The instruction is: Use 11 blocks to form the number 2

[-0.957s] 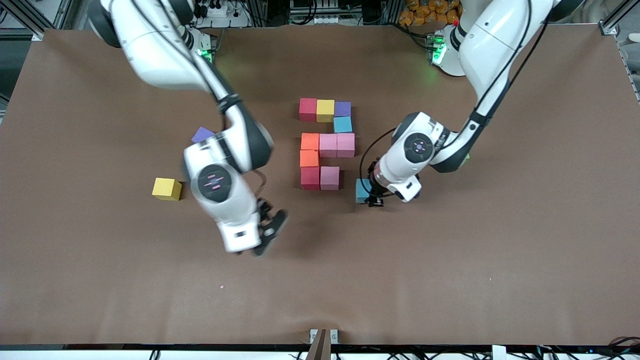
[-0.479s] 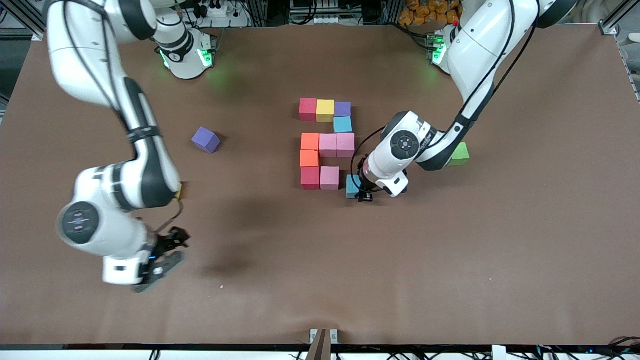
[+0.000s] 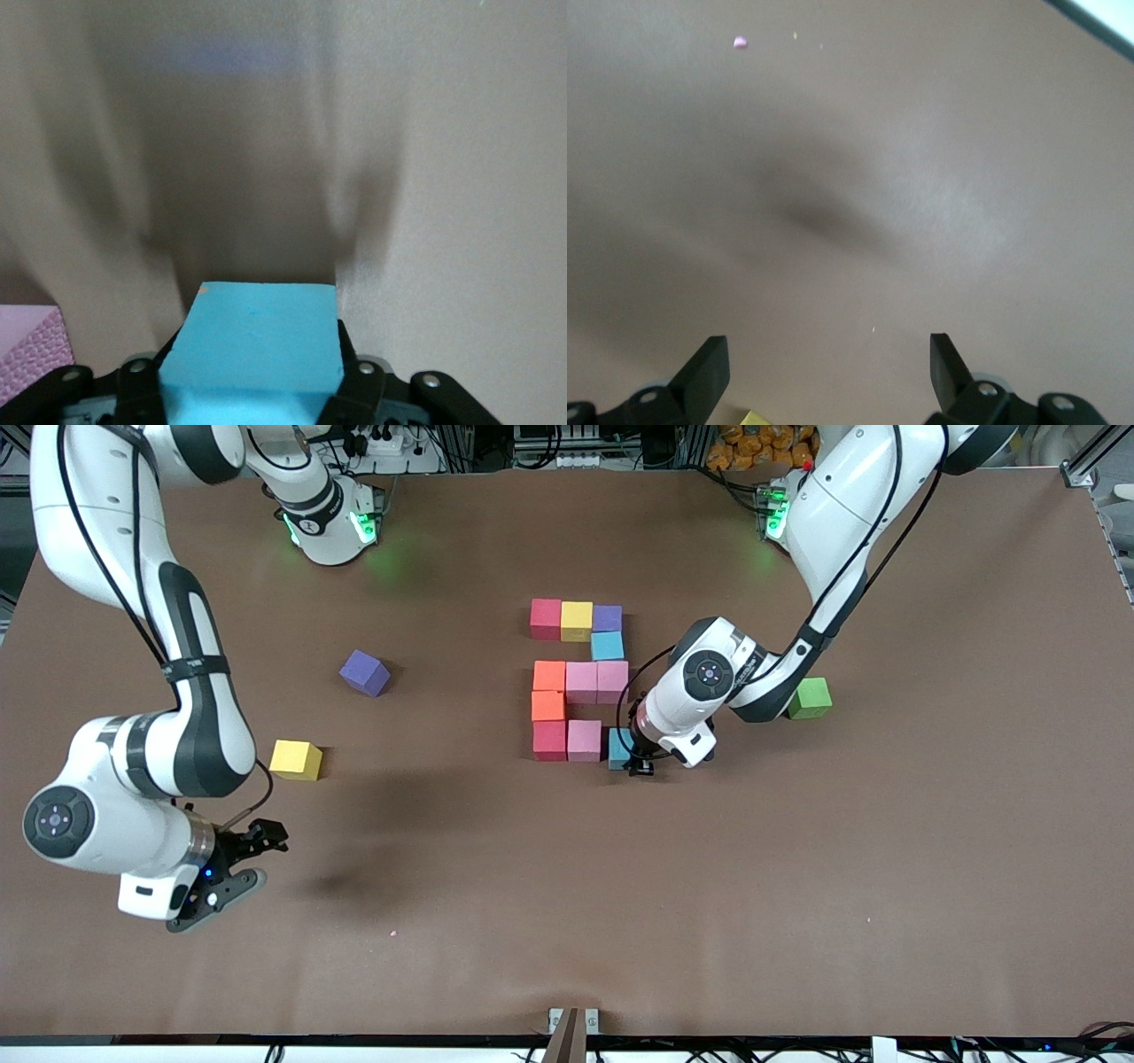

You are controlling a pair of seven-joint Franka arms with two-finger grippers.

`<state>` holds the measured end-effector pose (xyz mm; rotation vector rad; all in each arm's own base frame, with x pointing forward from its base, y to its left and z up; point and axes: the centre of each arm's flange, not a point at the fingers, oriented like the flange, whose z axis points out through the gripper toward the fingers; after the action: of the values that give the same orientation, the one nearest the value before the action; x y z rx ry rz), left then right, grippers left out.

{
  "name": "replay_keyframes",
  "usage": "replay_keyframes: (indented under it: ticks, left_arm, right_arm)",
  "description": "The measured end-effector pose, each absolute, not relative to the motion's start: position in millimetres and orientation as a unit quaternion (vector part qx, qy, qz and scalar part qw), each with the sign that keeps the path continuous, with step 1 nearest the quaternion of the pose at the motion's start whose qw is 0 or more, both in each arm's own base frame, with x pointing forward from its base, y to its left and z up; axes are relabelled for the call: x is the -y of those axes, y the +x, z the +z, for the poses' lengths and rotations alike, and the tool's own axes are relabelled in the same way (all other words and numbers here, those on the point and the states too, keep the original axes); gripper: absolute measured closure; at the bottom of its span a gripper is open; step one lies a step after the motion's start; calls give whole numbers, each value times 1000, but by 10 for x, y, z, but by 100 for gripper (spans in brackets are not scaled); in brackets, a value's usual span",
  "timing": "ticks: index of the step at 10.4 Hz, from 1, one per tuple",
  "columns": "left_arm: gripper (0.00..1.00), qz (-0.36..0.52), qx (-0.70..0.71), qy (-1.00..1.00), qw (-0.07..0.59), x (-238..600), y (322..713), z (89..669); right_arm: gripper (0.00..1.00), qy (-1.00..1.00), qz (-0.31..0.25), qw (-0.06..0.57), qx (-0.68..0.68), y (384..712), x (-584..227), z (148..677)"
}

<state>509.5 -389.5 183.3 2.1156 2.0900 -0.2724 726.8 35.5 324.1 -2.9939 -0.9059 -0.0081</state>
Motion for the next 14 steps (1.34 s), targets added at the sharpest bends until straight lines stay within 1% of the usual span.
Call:
replay_keyframes:
  ticks: [2,3,5,7,9,12,14]
  left_arm:
    - [39,-91,-697,707,78,3907,5079,1821]
    - [39,-91,-697,707,78,3906,5076,1815]
    - [39,-92,-697,707,77,3923,5060,1810]
    - [39,-92,-699,705,77,3953,5039,1812]
    - [39,-93,-700,704,78,3970,5028,1814]
    - [39,-93,-699,705,76,3986,5010,1800]
    - [38,-93,-698,705,76,3988,5006,1793]
  right_arm:
    - [0,-953,-3,9,302,6821,-591,3203]
    - [0,-952,9,12,307,6583,-682,3233]
    - [0,-953,48,20,300,6289,-712,3347]
    - [0,-954,86,27,284,6147,-690,3417]
    - [0,-954,111,31,278,6053,-647,3523]
    - [0,-967,117,26,226,5956,-577,3829]
    - [0,-976,96,21,196,5913,-489,4153]
